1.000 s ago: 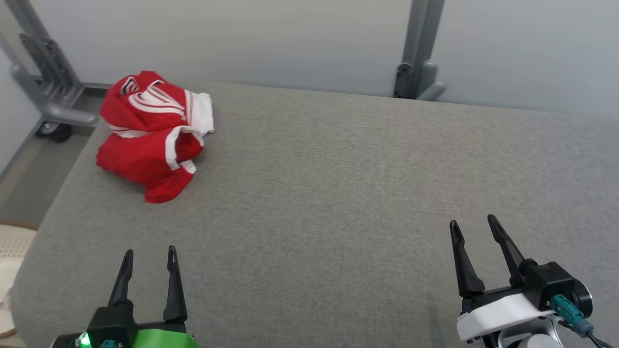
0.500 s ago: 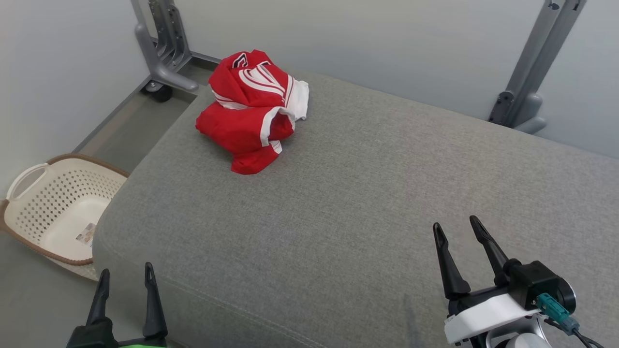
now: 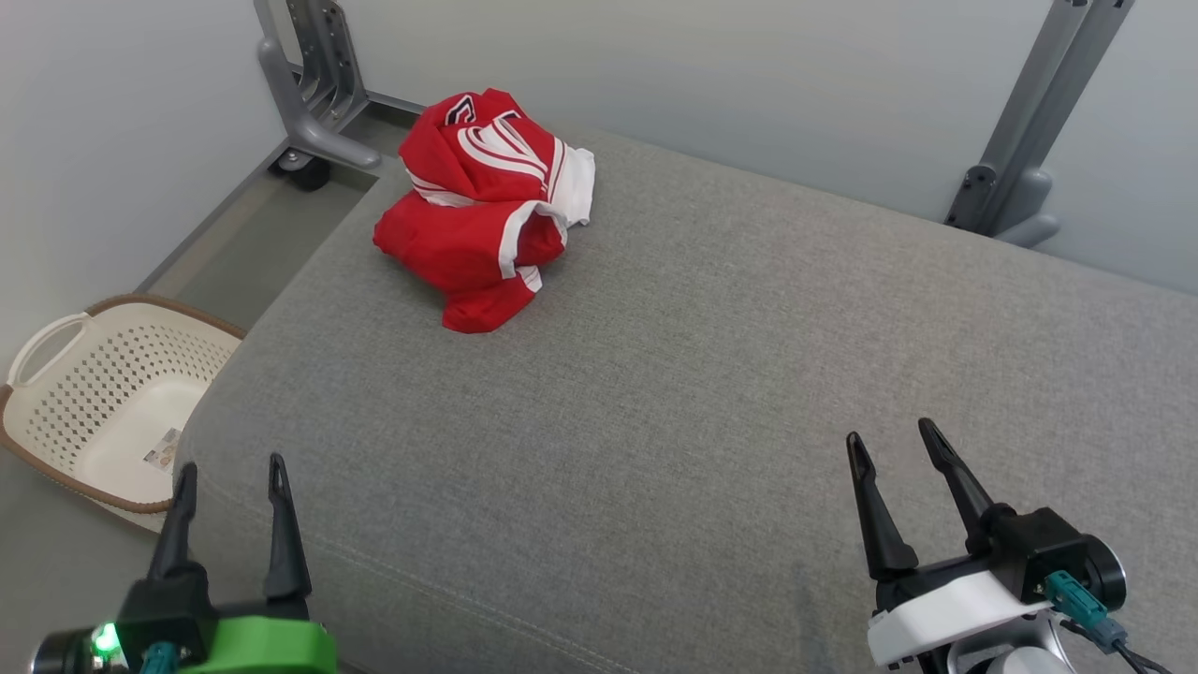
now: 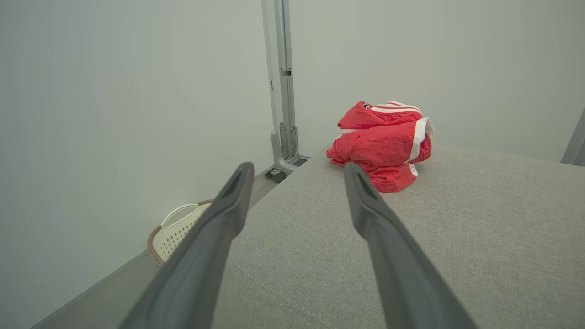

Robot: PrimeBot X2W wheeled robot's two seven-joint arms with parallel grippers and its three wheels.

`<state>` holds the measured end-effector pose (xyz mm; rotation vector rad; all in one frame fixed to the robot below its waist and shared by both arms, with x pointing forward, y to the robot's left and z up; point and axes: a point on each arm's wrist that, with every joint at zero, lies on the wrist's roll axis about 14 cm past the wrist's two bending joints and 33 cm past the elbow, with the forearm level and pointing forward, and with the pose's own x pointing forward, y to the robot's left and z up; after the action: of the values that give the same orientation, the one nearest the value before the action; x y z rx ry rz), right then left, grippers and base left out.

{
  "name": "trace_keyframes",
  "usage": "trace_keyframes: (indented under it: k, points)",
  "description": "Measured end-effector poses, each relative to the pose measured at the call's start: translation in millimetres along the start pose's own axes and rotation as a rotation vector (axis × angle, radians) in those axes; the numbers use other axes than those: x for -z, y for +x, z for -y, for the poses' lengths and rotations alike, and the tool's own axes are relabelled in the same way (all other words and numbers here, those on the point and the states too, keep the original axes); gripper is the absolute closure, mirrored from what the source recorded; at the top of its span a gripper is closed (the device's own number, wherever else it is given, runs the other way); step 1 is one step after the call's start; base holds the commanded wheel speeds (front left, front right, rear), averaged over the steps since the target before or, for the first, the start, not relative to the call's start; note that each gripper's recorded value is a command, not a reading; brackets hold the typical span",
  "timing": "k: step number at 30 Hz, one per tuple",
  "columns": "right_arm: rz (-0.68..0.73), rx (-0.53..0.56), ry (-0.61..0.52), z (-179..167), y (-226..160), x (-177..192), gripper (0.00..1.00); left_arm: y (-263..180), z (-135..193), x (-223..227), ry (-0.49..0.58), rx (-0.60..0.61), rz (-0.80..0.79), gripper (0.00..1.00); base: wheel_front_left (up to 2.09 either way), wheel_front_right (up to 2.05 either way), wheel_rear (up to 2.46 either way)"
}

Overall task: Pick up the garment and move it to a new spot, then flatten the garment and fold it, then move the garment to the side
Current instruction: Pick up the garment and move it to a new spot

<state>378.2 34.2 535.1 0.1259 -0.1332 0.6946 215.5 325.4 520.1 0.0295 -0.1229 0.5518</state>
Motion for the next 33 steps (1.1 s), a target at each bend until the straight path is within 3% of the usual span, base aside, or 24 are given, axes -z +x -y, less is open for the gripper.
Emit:
trace_keyframes:
  k: [9,13,14,22,27,33]
  points:
    - [-0.006,0.043,-0.031,24.4,9.1,9.6,0.0,83.4,27.6,-38.4,0.091,0.137,0.109,0.0,0.0,0.0,0.0]
    - [-0.016,0.062,-0.039,36.0,13.6,17.3,0.0,127.6,61.2,-44.2,0.149,0.25,0.118,0.0,0.0,0.0,0.0]
    - [-0.018,0.074,-0.047,42.7,15.0,20.0,0.0,146.1,82.7,-37.5,0.185,0.318,0.088,0.0,0.0,0.0,0.0]
    - [-0.02,0.163,-0.073,78.7,8.8,25.5,0.0,198.2,155.5,-1.0,0.262,0.502,-0.054,0.0,0.0,0.0,0.0]
    - [-0.033,0.202,-0.09,95.1,4.6,31.9,0.0,206.5,181.6,32.5,0.284,0.564,-0.147,0.0,0.0,0.0,0.0]
    - [-0.068,0.249,-0.11,115.3,-2.3,46.2,0.0,219.3,183.8,82.9,0.373,0.558,-0.275,0.0,0.0,0.0,0.0]
